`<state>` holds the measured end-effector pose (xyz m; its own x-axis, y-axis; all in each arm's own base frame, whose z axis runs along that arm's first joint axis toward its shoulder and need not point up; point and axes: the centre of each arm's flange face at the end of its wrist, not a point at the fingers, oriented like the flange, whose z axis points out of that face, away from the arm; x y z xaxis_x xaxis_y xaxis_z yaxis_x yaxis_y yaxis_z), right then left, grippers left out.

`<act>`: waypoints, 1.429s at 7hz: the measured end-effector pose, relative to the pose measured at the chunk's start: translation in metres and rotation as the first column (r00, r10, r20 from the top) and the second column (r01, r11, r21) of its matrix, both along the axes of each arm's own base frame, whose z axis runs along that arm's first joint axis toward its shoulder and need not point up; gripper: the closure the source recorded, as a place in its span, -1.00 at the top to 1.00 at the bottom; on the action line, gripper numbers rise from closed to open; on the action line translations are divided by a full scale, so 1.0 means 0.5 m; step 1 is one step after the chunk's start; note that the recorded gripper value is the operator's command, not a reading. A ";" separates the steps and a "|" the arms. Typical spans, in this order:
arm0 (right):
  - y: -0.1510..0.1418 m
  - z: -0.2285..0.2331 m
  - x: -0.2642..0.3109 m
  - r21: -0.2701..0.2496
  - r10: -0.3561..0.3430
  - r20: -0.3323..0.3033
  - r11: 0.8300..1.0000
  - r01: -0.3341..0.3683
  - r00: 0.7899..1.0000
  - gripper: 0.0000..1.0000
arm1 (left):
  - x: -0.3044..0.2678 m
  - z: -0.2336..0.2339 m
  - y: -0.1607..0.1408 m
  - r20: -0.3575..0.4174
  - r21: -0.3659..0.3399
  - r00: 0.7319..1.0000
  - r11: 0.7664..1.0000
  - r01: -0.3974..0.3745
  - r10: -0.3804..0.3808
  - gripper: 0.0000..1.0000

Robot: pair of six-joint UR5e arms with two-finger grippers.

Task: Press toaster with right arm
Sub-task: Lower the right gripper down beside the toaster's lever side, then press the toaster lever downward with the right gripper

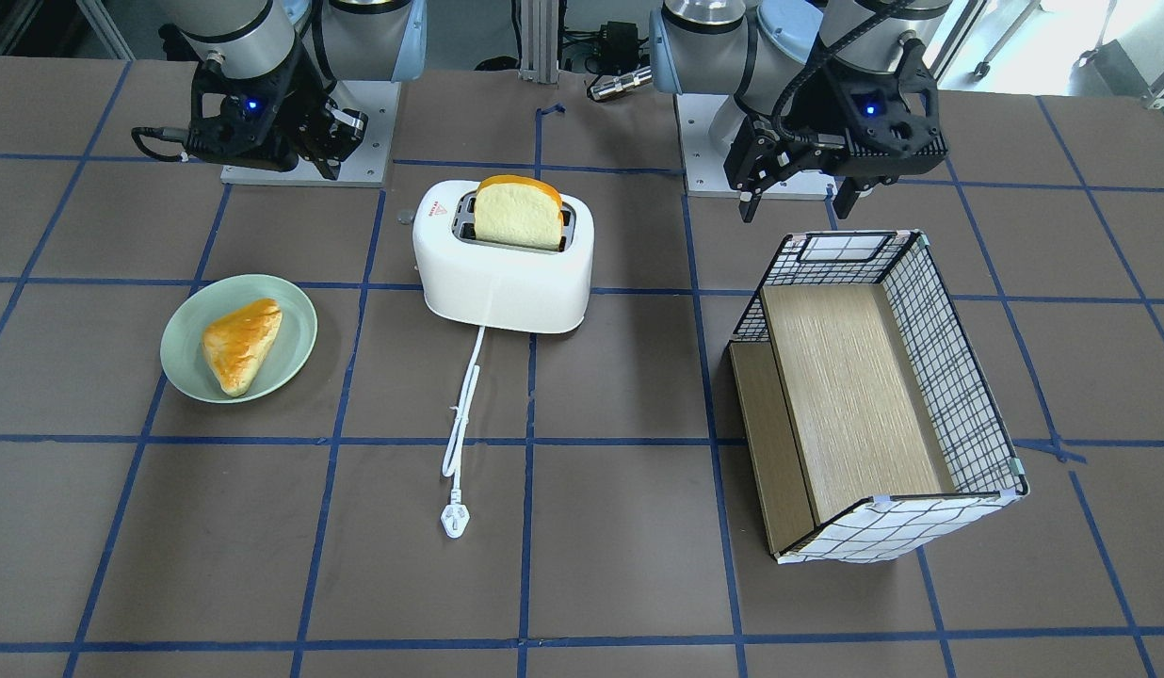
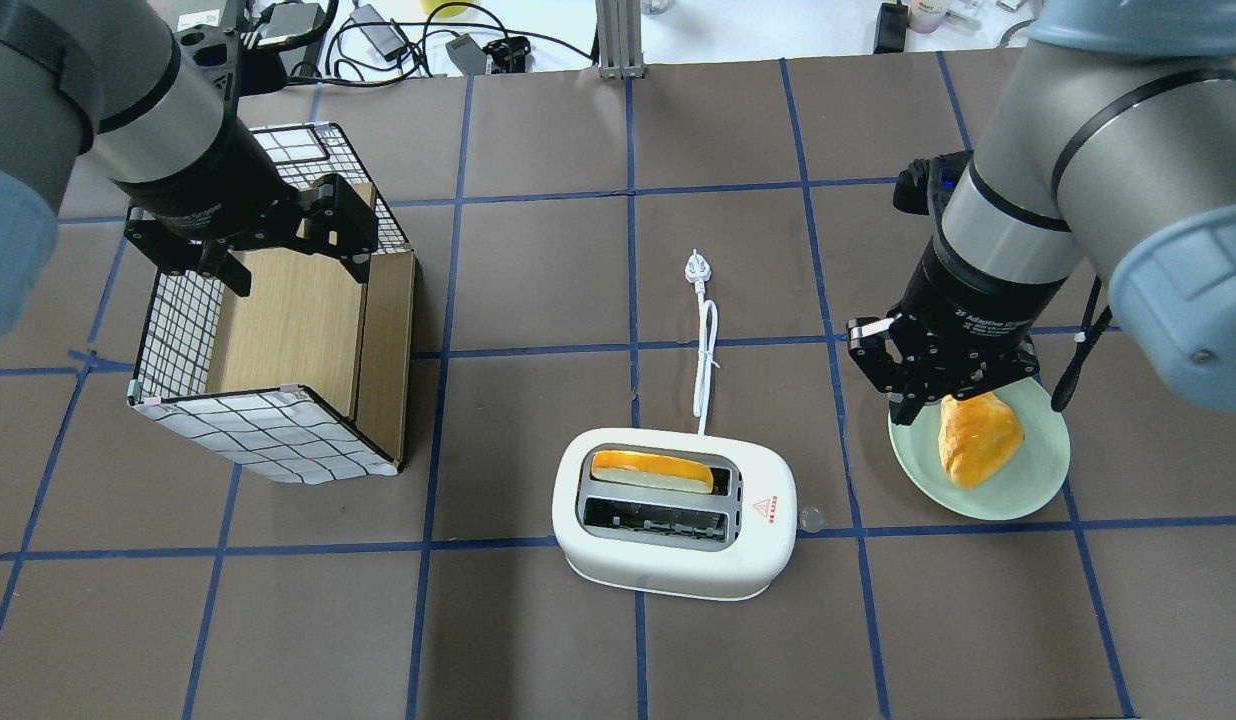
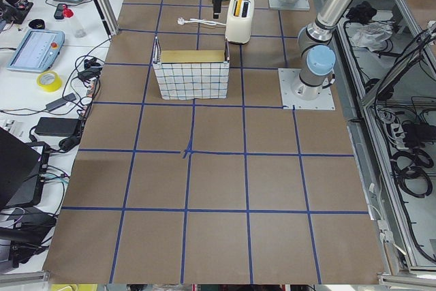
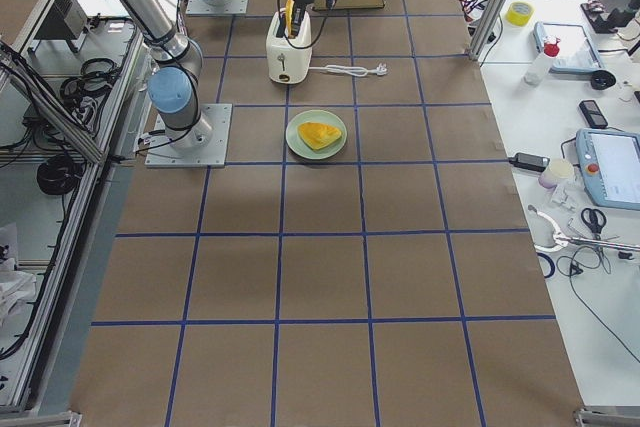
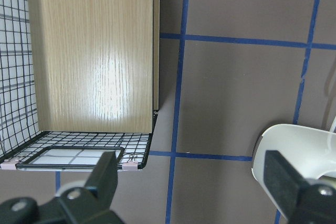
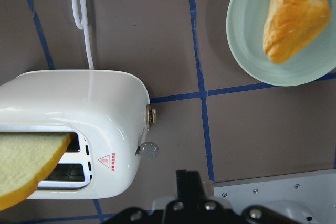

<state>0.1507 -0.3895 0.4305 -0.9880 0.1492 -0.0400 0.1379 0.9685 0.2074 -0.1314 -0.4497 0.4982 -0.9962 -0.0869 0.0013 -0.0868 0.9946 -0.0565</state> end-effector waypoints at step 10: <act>0.024 -0.201 0.024 0.065 -0.024 0.128 0.998 0.015 0.992 -1.00 | 0.000 0.000 0.000 0.000 0.000 1.000 1.000 0.000 0.000 1.00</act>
<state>0.1630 -0.3774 0.3301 -0.9722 0.1748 -0.1559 0.1249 0.9500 0.2862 -0.1314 -0.4499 0.4984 -0.9962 -0.0869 0.0013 -0.0868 0.9946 -0.0568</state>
